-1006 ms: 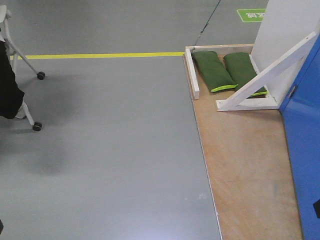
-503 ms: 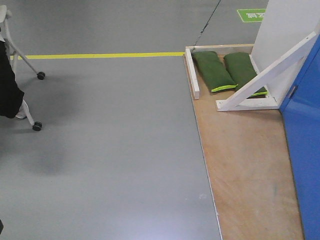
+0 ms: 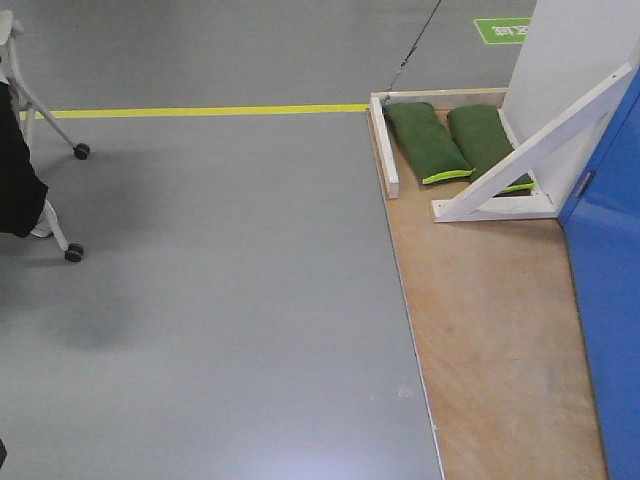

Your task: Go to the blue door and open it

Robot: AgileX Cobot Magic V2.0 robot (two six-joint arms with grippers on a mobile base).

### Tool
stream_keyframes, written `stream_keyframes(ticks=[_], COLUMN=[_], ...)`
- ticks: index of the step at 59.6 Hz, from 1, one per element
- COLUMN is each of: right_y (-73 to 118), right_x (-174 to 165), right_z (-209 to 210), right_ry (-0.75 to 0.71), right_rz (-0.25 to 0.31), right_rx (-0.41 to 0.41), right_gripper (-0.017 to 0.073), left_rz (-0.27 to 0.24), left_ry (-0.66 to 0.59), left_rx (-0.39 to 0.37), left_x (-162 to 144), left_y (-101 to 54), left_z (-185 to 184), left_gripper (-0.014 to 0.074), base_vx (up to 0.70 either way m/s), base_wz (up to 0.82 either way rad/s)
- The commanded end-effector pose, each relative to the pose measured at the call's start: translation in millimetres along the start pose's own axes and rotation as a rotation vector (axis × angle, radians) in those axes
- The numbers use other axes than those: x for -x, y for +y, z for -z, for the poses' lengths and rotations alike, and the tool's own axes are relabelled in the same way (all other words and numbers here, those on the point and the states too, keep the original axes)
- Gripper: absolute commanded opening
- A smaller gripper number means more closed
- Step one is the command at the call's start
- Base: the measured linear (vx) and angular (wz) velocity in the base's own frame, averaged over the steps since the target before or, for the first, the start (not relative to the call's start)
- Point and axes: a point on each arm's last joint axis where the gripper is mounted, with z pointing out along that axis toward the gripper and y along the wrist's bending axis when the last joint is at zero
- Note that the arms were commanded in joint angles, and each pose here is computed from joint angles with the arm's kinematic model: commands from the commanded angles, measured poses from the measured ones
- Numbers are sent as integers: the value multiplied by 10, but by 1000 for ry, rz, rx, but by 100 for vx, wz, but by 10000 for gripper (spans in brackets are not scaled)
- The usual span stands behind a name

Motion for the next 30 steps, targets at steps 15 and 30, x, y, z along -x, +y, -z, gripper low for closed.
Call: stream_keyframes(ticks=[15,30], right_y=[-597,-1119], right_x=[117,49], right_z=[-5,285], right_ry=[-73,-323], right_rz=[-180,-815], right_rx=[-394,-691], right_gripper=[-4,-4], left_rz=[8,8], left_ry=[-128,-128], left_rx=[-10,-10], left_x=[185,185], left_y=[-5,-5], left_z=[58,58], left_gripper=[71,71], base_vx=[0,0], base_wz=[0,0])
